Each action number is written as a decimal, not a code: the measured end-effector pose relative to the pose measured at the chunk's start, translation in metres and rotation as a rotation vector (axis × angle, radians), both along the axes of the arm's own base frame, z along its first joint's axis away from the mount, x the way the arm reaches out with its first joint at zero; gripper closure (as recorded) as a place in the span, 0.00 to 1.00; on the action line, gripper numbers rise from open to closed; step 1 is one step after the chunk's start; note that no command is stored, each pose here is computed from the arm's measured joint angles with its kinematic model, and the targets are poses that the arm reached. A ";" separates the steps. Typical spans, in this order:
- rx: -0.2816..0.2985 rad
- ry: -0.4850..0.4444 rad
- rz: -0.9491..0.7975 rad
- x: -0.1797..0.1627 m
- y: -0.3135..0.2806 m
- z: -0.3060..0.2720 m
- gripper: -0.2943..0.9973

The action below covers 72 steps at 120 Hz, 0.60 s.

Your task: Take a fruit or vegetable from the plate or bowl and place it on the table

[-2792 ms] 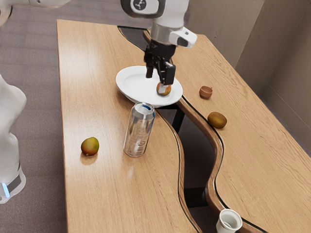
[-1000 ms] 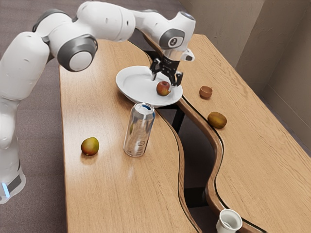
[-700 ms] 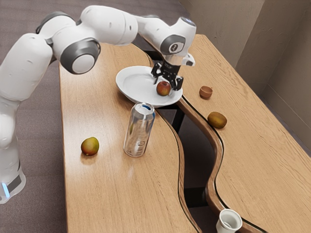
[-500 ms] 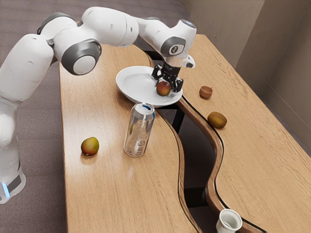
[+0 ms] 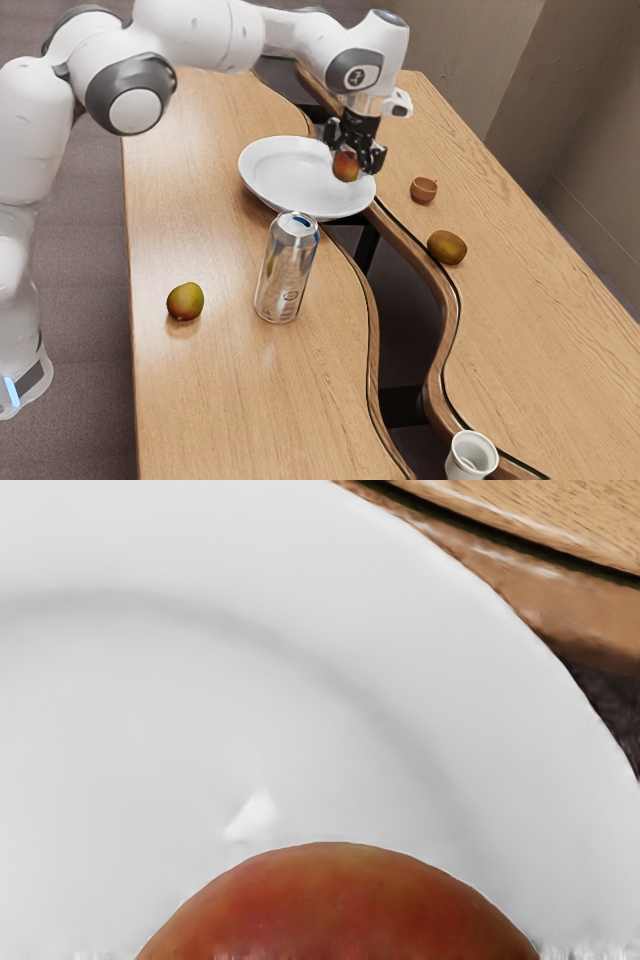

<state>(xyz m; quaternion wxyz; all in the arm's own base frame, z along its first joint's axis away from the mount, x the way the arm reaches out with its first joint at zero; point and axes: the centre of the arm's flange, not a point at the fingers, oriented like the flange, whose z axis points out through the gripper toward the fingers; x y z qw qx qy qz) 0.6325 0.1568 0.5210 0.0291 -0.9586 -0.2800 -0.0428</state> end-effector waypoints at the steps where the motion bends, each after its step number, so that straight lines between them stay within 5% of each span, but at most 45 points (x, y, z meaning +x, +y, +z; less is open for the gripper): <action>1: 0.002 -0.006 -0.007 0.002 -0.005 0.003 0.51; 19: 0.023 -0.094 -0.134 0.036 -0.095 0.039 0.50; 45: 0.000 -0.098 -0.198 0.045 -0.183 0.032 0.50; 72: -0.040 -0.110 -0.145 0.041 -0.200 0.032 0.28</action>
